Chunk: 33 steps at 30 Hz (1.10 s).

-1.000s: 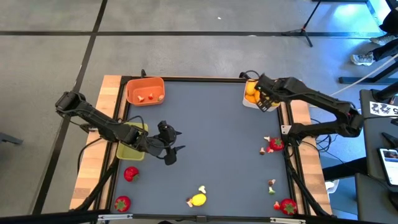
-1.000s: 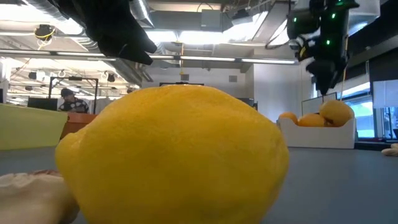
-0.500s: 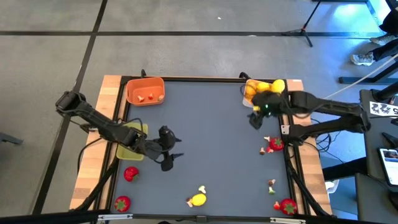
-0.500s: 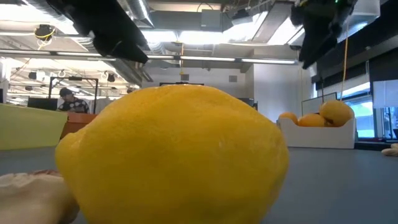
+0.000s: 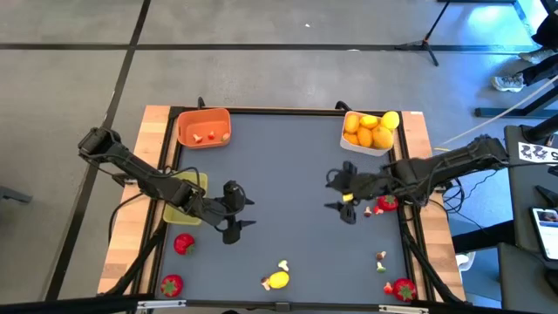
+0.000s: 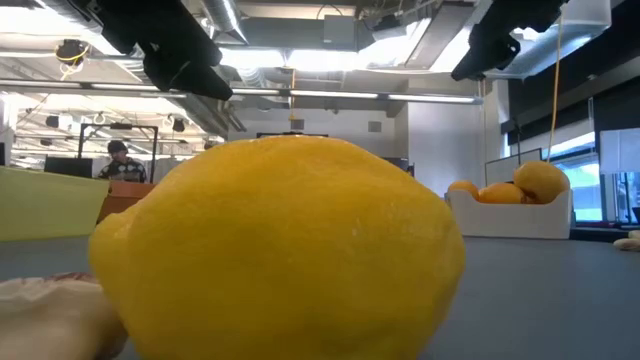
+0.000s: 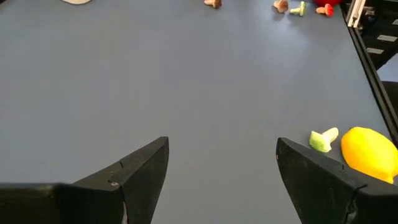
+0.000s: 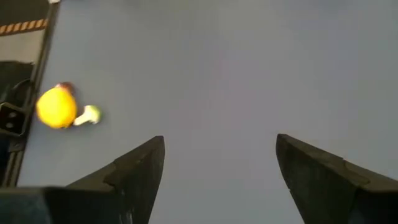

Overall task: Sort produce into baskets
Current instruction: Put the lemon into the white bin

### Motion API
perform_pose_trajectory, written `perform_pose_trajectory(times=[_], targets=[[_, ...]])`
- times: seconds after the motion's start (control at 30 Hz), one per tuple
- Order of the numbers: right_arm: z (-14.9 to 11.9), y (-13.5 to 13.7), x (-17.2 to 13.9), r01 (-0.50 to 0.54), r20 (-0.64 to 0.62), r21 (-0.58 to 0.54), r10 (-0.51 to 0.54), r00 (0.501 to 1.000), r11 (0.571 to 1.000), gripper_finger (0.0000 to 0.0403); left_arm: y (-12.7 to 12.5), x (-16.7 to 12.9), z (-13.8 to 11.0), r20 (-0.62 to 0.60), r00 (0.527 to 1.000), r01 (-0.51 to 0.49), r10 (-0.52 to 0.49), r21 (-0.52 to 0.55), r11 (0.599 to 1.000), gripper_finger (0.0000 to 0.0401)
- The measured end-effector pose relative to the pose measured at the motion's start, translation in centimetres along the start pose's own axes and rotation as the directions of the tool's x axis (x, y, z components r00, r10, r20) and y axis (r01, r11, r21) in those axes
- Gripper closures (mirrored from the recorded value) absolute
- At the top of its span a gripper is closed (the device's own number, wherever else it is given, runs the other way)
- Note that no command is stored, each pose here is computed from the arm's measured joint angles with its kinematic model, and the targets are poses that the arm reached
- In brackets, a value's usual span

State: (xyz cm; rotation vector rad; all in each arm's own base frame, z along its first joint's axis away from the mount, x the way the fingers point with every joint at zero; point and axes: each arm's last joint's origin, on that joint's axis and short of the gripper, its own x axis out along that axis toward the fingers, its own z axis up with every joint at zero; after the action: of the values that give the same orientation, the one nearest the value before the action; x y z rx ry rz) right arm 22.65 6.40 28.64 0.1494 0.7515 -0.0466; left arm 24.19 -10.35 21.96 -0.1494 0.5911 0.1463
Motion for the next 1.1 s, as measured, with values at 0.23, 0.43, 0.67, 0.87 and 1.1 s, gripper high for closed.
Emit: perform_pose_trajectory(times=[0.23, 0.43, 0.67, 0.87, 1.1], targets=[[-0.1, 2.5, 2.9, -0.084, -0.005, -0.076, 0.084, 0.996, 0.994, 0.0097, -0.1, 0.0, -0.1, -0.015, 1.000, 0.026, -0.026, -0.001, 1.000, 0.0109], [0.1, 3.6, 5.1, -0.162, 0.001, -0.093, 0.163, 0.987, 0.982, 0.0097, 0.0, 0.0, 0.0, -0.015, 1.000, 0.025, -0.025, -0.002, 1.000, 0.0109], [-0.3, 3.9, 6.7, -0.174, -0.030, -0.093, 0.172, 0.985, 0.980, 0.0097, -0.4, 0.0, 0.2, -0.017, 0.993, 0.116, -0.116, -0.024, 0.993, 0.0109], [-0.3, 3.9, 7.0, -0.143, -0.023, -0.063, 0.142, 0.990, 0.988, 0.0097, -1.2, 0.3, 1.0, 0.064, 0.974, 0.219, -0.215, -0.058, 0.974, 0.0109], [-0.4, 4.4, 6.9, -0.163, -0.009, 0.033, 0.164, 0.986, 0.986, 0.0097, -3.2, 3.1, 0.2, 0.084, 0.944, 0.326, -0.320, -0.071, 0.943, 0.0109]])
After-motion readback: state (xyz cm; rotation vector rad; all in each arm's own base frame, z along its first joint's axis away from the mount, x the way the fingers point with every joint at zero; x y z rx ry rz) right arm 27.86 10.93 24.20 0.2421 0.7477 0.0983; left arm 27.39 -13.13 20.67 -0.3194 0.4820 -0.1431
